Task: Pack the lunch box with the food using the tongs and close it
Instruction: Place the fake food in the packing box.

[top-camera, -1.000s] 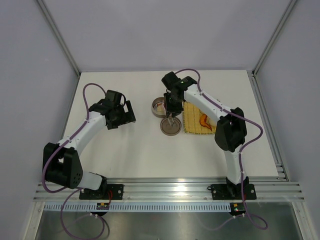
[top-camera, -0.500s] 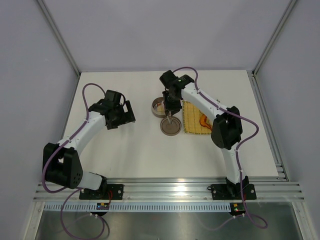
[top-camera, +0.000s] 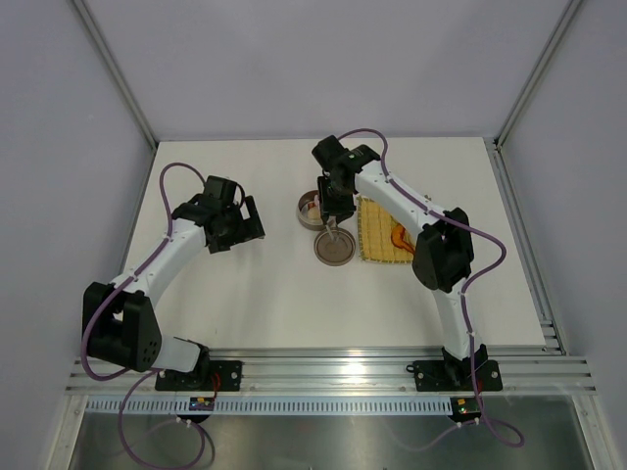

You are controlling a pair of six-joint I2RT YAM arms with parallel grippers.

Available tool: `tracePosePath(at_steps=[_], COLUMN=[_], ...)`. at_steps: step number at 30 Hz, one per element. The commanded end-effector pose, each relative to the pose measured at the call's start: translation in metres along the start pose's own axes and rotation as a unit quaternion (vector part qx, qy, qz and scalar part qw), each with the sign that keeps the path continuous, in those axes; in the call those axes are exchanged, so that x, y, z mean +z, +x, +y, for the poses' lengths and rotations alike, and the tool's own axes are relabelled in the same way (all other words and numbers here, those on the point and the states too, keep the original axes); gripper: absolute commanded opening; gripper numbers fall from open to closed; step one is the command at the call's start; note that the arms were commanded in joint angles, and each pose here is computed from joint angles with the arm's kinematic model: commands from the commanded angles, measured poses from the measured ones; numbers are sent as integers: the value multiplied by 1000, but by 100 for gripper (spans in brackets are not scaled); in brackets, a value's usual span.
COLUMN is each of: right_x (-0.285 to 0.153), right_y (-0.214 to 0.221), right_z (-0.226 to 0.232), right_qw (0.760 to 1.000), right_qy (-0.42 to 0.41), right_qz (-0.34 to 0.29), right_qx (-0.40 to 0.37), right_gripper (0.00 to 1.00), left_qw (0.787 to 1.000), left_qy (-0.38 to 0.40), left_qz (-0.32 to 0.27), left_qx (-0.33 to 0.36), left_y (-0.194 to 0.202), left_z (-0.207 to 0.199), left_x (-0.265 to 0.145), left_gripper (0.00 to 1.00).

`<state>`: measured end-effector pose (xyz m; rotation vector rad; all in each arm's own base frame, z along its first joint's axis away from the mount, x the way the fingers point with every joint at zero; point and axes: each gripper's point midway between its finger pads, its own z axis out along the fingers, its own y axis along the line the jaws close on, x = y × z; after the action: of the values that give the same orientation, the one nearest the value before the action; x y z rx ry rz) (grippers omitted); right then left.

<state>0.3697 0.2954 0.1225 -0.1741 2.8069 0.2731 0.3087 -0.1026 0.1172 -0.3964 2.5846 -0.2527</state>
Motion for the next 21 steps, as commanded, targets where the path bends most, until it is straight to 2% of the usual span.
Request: tracePosePath(at_steps=[1, 8, 21], right_x=[-12, -16, -47], right_y=[-12, -15, -37], right_z=[3, 3, -12], right_qw=[1000, 1000, 997], right_qy=[-5, -3, -6], right_qz=[-20, -28, -79], right_qx=[-5, -3, 24], right_gripper=[42, 42, 39], left_qw=[1000, 1000, 1000], left_qy=[7, 6, 6], left_qz=[-24, -25, -27], left_qx=[3, 2, -1], left_y=[-10, -10, -10], left_z=[0, 0, 2], left_x=[-8, -8, -10], left_gripper=[99, 99, 99])
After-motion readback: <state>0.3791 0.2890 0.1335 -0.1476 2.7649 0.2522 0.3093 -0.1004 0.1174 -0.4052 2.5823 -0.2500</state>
